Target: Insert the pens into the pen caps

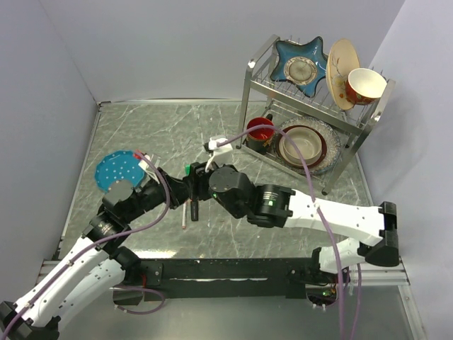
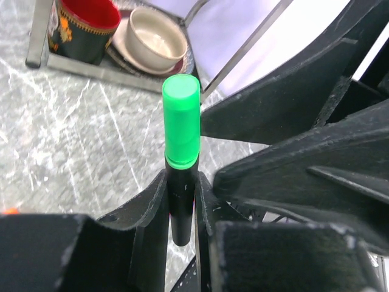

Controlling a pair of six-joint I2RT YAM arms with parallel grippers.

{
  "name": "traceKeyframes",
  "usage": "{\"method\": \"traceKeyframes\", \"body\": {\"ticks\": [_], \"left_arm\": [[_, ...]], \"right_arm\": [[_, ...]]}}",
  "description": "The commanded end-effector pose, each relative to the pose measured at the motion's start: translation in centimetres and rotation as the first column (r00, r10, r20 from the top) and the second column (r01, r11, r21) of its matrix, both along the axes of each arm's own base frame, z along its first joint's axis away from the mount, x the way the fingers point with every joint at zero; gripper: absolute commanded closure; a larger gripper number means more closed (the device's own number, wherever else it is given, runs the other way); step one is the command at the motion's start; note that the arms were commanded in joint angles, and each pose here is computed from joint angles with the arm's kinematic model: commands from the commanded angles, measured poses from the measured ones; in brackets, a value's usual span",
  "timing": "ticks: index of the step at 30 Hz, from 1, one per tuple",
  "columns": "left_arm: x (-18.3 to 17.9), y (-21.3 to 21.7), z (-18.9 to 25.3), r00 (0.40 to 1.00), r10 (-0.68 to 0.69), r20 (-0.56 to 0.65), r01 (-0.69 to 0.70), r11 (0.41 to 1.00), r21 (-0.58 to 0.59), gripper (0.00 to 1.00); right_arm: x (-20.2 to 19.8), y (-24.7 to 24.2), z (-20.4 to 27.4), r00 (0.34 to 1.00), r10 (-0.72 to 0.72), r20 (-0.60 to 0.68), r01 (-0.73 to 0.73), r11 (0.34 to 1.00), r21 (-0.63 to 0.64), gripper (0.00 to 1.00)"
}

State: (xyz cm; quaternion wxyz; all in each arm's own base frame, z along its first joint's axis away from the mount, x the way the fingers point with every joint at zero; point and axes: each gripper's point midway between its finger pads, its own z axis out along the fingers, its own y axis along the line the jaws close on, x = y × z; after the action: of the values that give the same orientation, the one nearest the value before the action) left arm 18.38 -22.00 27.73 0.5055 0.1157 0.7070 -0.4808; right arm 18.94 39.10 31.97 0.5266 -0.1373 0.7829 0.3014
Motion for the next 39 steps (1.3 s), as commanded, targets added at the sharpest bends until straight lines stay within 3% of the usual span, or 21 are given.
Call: {"method": "traceKeyframes", "body": {"ticks": [1, 4, 10, 16, 21, 28, 37, 39], "left_arm": [[-0.6, 0.2, 5.1, 0.988, -0.017, 0.156, 0.028, 0.997, -0.071, 0.99], [-1.0, 0.1, 5.5, 0.985, -0.034, 0.168, 0.047, 0.996, -0.072, 0.99], [-2.7, -0.1, 6.7, 0.97, -0.104, 0.22, 0.122, 0.99, -0.071, 0.99], [-5.1, -0.5, 8.8, 0.94, -0.202, 0.275, 0.24, 0.965, -0.108, 0.99], [-6.8, -0.9, 10.1, 0.914, -0.273, 0.3, 0.332, 0.929, -0.165, 0.99], [-8.0, -0.8, 11.6, 0.895, -0.304, 0.328, 0.386, 0.895, -0.223, 0.99], [-8.5, -0.9, 11.7, 0.887, -0.325, 0.327, 0.412, 0.877, -0.247, 0.99], [-8.4, -1.0, 11.4, 0.889, -0.327, 0.322, 0.413, 0.875, -0.251, 0.99]], "right_arm": [[-1.0, -1.4, 3.0, 0.998, 0.028, 0.05, -0.033, 0.996, 0.082, 0.41], [-1.6, -2.6, 4.5, 0.995, 0.052, 0.083, -0.063, 0.988, 0.139, 0.37], [-4.8, -3.9, 4.7, 0.958, 0.238, 0.163, -0.269, 0.941, 0.206, 0.33], [-7.8, -4.3, 5.1, 0.869, 0.44, 0.227, -0.486, 0.844, 0.226, 0.35], [-7.5, -4.4, 4.5, 0.878, 0.429, 0.211, -0.47, 0.857, 0.212, 0.35], [-8.3, -2.6, 4.7, 0.849, 0.489, 0.202, -0.527, 0.816, 0.239, 0.36], [-8.5, -1.4, 6.2, 0.837, 0.5, 0.22, -0.546, 0.781, 0.302, 0.49], [-8.5, -1.1, 6.1, 0.837, 0.504, 0.213, -0.547, 0.78, 0.304, 0.56]]}}
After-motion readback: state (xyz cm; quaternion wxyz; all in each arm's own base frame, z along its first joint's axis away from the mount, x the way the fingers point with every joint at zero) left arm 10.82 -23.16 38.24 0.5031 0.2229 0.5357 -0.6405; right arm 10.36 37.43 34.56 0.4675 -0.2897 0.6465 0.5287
